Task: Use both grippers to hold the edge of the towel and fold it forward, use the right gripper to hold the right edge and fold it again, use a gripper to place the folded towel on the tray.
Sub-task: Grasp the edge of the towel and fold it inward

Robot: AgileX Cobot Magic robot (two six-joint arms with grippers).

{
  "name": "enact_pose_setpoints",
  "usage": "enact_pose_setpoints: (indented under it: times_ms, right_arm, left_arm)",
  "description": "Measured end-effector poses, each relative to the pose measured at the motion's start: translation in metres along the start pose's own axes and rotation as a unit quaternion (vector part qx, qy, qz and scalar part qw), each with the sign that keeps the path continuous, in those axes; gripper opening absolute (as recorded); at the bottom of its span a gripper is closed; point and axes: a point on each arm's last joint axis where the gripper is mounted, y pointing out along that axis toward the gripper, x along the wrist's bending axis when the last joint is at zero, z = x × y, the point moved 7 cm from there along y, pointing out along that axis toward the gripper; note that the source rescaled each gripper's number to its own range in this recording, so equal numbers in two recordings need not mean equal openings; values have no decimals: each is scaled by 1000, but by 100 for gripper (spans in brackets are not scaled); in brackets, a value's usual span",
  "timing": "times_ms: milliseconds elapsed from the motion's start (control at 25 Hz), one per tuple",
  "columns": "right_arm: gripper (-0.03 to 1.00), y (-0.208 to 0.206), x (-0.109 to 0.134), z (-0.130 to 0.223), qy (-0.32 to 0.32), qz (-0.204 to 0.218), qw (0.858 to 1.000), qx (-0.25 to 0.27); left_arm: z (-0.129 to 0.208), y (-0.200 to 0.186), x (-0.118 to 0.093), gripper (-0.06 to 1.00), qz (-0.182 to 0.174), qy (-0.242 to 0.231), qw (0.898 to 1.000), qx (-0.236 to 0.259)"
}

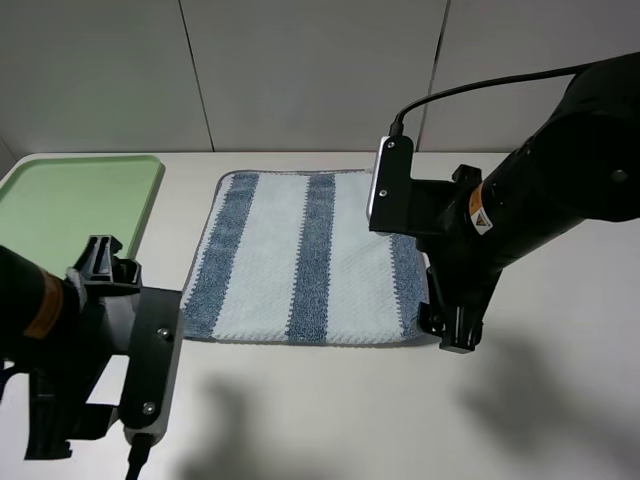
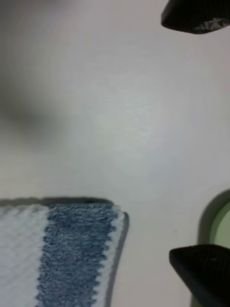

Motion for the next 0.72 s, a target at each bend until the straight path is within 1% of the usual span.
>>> enact_pose_setpoints:
  times_ms: [120,160,200,280,360,440,600,720]
  right_arm:
    - [100,7,2,0,-21,-6,1000,4]
    - [100,10,3,0,-28,-10,1000,8]
    - [100,12,4,1,-35,-13,999,11]
    - [100,18,5,1,-47,-18,999,15]
    - [100,21,5,-1,-55,-17,998,11]
    - [100,24,4,-3,-64,-16,998,7]
    - [100,28,5,-3,-79,-18,997,7]
    - [100,32,6,-5,-80,-19,997,5]
  left_arm:
    - [-4,12,1,85,2,23,1000,7]
    - [-4,14,3,85,2,23,1000,10]
    - [-3,16,5,85,3,20,1000,13]
    - [-6,16,15,85,-6,9,1000,7]
    - [-8,15,28,85,-18,-10,1000,-3]
    - [-7,18,37,83,-23,-23,999,-6]
    - [-8,29,47,80,-18,-34,999,-1]
    - [-17,35,54,80,-15,-38,999,-5]
